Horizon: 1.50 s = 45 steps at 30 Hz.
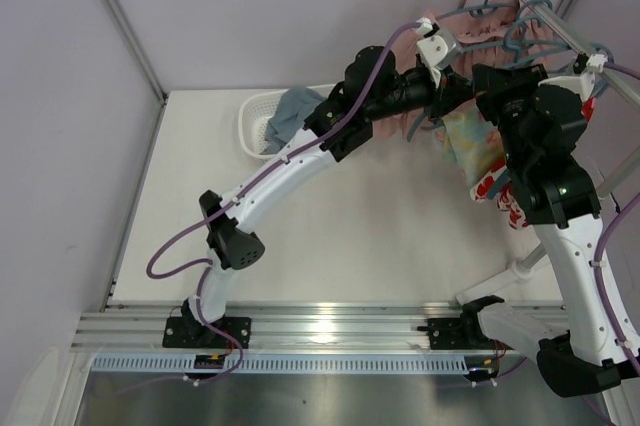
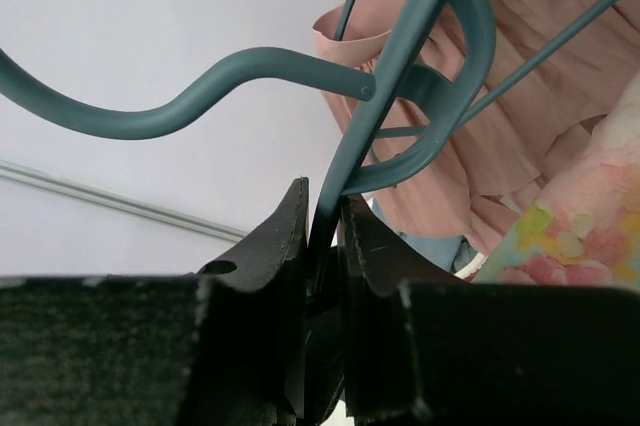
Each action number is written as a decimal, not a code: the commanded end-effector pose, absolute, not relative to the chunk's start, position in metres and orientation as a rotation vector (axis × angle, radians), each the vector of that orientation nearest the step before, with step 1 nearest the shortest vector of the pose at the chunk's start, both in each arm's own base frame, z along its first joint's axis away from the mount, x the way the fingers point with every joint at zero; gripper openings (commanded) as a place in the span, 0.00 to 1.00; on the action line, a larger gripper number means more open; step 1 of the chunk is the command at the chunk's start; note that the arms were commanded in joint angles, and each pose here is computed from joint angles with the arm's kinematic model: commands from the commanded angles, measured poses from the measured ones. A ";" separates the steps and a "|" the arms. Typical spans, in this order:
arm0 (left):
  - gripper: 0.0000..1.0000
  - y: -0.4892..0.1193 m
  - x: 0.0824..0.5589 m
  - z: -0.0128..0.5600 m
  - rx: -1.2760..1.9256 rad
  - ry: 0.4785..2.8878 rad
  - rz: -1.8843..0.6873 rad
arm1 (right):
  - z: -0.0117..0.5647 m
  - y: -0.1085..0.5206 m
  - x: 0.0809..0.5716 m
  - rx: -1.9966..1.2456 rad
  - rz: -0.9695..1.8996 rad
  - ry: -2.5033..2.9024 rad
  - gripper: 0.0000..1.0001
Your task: Place the skirt on the hanger
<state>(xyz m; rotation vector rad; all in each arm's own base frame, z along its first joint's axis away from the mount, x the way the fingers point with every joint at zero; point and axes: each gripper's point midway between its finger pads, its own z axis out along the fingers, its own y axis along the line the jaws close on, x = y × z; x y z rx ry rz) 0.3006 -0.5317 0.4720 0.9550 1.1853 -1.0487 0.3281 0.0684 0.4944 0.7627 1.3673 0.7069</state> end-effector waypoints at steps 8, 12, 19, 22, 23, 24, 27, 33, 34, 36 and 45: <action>0.26 -0.518 0.274 0.537 0.891 0.981 -1.076 | 0.536 0.029 0.317 0.803 0.603 1.196 0.00; 0.52 -0.514 0.271 0.528 0.910 1.009 -1.065 | 0.540 0.020 0.315 0.840 0.588 1.160 0.00; 0.67 -0.499 0.267 0.519 0.955 1.033 -0.996 | 0.549 0.013 0.310 0.869 0.583 1.119 0.00; 0.64 -0.501 0.271 0.508 0.975 1.049 -0.972 | 0.555 0.014 0.308 0.859 0.591 1.117 0.00; 0.63 -0.505 0.272 0.502 0.987 1.059 -0.969 | 0.556 0.015 0.307 0.854 0.597 1.117 0.00; 0.61 -0.506 0.274 0.499 0.991 1.061 -0.963 | 0.558 0.015 0.306 0.849 0.600 1.124 0.00; 0.50 -0.512 0.278 0.492 1.005 1.070 -0.956 | 0.557 0.018 0.308 0.842 0.597 1.141 0.00; 0.32 -0.524 0.283 0.467 1.066 1.088 -0.947 | 0.565 0.017 0.303 0.833 0.613 1.123 0.00; 0.31 -0.525 0.283 0.466 1.067 1.089 -0.954 | 0.565 0.018 0.303 0.833 0.614 1.124 0.00; 0.30 -0.528 0.281 0.464 1.076 1.081 -0.963 | 0.565 0.018 0.304 0.836 0.616 1.124 0.00; 0.31 -0.526 0.289 0.449 1.096 1.119 -0.992 | 0.573 0.016 0.297 0.829 0.629 1.098 0.00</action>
